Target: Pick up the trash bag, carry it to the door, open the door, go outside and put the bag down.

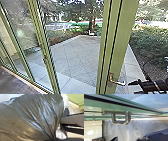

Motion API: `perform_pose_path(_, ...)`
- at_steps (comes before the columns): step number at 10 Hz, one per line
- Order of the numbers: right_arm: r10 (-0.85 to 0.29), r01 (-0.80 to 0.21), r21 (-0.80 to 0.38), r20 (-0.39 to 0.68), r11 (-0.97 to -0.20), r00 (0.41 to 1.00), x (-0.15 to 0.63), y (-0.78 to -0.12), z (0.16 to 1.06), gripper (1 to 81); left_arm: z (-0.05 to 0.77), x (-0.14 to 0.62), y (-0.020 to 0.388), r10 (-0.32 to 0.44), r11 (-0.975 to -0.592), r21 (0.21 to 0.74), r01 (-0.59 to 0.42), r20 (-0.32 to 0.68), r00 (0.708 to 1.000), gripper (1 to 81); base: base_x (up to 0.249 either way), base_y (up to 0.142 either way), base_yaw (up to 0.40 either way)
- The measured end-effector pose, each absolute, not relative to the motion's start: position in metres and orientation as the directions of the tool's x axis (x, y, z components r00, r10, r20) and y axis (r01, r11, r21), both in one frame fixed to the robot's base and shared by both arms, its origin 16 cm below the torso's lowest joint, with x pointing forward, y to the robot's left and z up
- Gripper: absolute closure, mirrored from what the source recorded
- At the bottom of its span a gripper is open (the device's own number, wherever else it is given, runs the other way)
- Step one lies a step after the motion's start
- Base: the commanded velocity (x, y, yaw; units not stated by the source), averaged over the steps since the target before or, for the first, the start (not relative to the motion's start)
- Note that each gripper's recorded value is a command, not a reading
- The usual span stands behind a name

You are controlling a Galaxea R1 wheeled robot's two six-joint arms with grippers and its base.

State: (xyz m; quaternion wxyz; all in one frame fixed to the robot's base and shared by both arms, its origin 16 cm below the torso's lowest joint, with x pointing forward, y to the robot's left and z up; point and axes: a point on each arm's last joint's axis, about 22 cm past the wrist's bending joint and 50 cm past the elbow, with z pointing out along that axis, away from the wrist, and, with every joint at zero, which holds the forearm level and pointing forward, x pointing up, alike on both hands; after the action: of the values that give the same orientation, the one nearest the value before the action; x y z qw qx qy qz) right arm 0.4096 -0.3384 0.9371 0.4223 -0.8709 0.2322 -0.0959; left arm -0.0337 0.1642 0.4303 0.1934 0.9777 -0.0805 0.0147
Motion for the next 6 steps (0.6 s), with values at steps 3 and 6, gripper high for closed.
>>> perform_pose_path(3,-0.505,-0.365,-0.779,-0.072,-0.511,0.860,0.427,-0.328,0.932,1.0,0.430,-0.034,0.164,-0.152,-0.912,0.377,-0.163,0.060,0.987,81.1,0.000,0.000,0.000)
perform_pose_path(6,-0.539,-0.442,-0.762,-0.146,-0.473,0.830,0.445,-0.310,0.918,1.0,0.430,-0.034,0.164,-0.152,-0.912,0.376,-0.163,0.059,0.987,81.1,0.000,0.000,0.000)
